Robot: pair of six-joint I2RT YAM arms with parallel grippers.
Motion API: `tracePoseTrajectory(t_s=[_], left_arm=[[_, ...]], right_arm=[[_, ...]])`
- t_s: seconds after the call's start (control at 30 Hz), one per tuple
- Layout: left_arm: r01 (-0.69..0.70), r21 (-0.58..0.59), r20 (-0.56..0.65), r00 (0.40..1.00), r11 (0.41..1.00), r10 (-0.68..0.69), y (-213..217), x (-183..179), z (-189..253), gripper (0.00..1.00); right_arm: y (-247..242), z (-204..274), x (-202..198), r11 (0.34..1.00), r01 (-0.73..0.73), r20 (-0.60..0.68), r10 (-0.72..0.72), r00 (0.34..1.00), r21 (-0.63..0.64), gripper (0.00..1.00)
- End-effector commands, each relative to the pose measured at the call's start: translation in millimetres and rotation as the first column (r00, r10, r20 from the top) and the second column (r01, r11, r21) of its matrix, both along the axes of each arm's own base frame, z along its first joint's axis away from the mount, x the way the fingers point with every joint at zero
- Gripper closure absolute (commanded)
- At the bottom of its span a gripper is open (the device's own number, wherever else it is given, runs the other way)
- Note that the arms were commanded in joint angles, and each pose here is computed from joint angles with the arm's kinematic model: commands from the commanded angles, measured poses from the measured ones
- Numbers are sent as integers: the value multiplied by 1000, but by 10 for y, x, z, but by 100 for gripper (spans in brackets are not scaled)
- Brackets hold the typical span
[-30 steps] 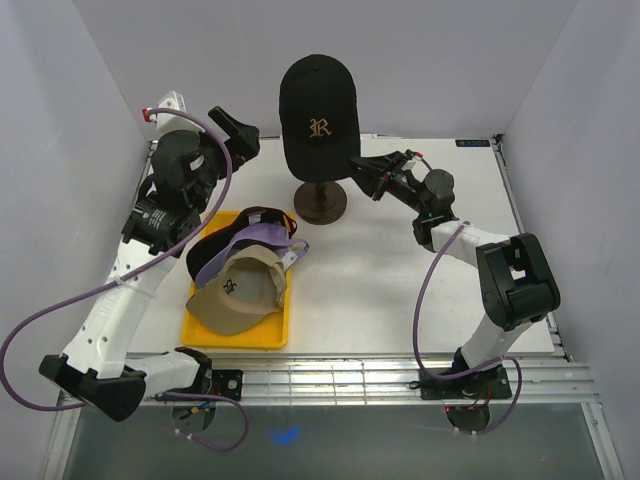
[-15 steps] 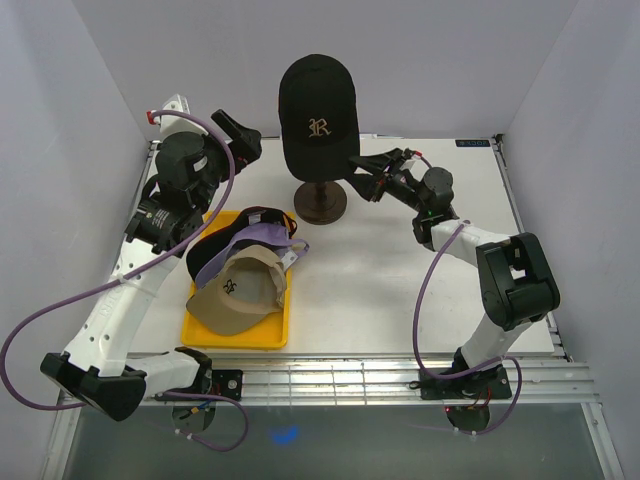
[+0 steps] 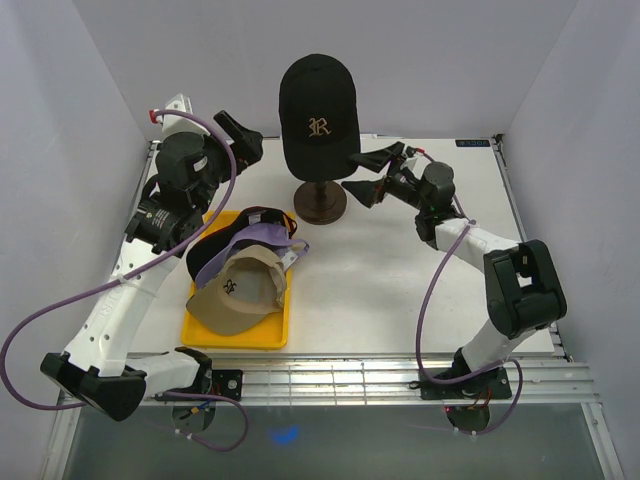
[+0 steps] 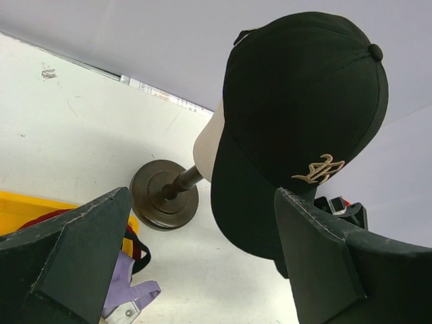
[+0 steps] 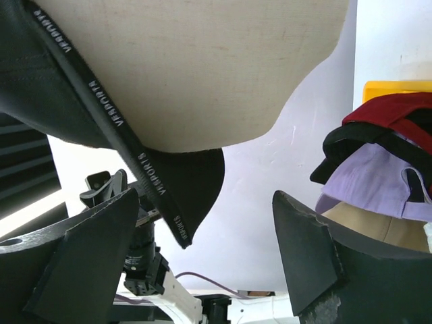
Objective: Stack the hats
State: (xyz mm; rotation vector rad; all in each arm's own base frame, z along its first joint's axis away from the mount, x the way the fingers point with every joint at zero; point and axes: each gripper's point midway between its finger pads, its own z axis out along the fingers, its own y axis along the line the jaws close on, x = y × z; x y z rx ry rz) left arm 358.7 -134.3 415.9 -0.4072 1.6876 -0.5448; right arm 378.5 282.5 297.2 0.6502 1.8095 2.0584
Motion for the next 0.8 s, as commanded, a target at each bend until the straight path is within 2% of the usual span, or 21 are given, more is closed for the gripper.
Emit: tracePoseTrajectory(t_s=[0.0, 0.33, 0.5, 0.63, 0.67, 0.73, 0.77], left_arm=[[21, 14, 31, 999, 1000, -22, 30, -115, 126, 2], [42, 69, -19, 999, 997, -41, 93, -281, -20, 3], [81, 81, -112, 991, 993, -72, 134, -541, -314, 8], [127, 91, -223, 969, 988, -104, 162, -795, -713, 15], [153, 87, -243, 961, 984, -128, 139, -855, -779, 16], [176, 83, -297, 944, 981, -144, 144, -979, -958, 20], [191, 73, -308, 938, 979, -160, 121, -1012, -1002, 21]], right_arm=[[-71, 371, -49, 999, 32, 123, -30, 992, -12, 14], [-223, 328, -153, 995, 77, 140, -67, 988, -65, 12], [-279, 300, -316, 988, 84, 173, -60, 983, -134, 12], [-362, 197, -520, 957, 90, 207, -32, 978, -276, 13], [-385, 145, -558, 935, 105, 258, -15, 966, -338, 13], [-469, 131, -674, 901, 128, 278, -9, 961, -415, 15], [-505, 109, -717, 871, 154, 342, 17, 940, -467, 15]])
